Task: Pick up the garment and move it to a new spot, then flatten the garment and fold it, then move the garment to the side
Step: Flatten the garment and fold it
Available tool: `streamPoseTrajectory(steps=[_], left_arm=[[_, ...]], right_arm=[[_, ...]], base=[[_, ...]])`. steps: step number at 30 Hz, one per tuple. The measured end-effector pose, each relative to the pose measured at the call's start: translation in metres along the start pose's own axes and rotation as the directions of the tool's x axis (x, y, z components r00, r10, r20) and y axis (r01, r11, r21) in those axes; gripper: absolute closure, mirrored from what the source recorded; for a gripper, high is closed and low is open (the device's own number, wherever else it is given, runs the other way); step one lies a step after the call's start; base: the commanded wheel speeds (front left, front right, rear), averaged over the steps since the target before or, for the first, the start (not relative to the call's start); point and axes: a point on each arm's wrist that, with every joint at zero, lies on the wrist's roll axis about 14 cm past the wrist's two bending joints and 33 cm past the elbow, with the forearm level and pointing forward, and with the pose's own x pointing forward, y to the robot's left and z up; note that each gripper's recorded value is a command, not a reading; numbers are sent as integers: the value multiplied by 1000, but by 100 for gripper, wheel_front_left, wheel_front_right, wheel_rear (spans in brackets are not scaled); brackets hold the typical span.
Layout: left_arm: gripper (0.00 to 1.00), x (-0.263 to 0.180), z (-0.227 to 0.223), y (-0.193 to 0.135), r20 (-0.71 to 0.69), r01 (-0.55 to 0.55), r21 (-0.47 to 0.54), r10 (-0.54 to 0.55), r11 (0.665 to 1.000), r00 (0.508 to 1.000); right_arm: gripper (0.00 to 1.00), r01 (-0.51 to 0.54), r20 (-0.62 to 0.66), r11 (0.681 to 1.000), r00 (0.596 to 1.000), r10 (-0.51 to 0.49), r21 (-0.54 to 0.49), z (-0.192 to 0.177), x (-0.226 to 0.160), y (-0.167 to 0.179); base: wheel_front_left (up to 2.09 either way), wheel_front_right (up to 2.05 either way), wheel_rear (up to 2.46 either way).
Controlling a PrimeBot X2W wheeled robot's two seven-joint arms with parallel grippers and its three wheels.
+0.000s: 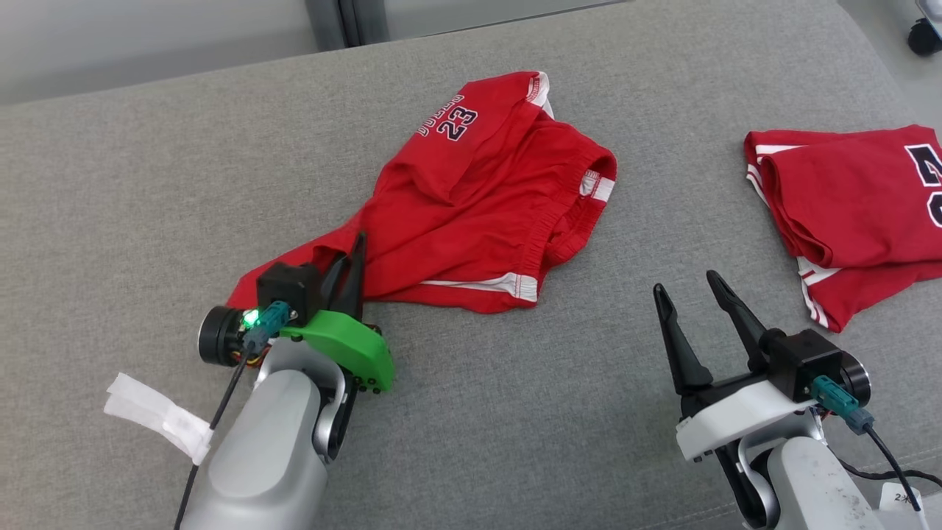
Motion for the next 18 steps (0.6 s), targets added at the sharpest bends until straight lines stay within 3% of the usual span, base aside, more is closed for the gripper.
streamPoseTrajectory(steps=[14, 18], left_arm=[[100, -40, 69, -69, 192, 201, 192, -238, 961, 952], [100, -53, 94, -71, 226, 198, 134, -225, 971, 948]], right_arm=[[0, -17, 32, 1000, 999, 17, 23, 12, -14, 10], [0, -26, 44, 999, 999, 24, 27, 16, -20, 13]], base=[[0, 0, 0], [0, 0, 0]])
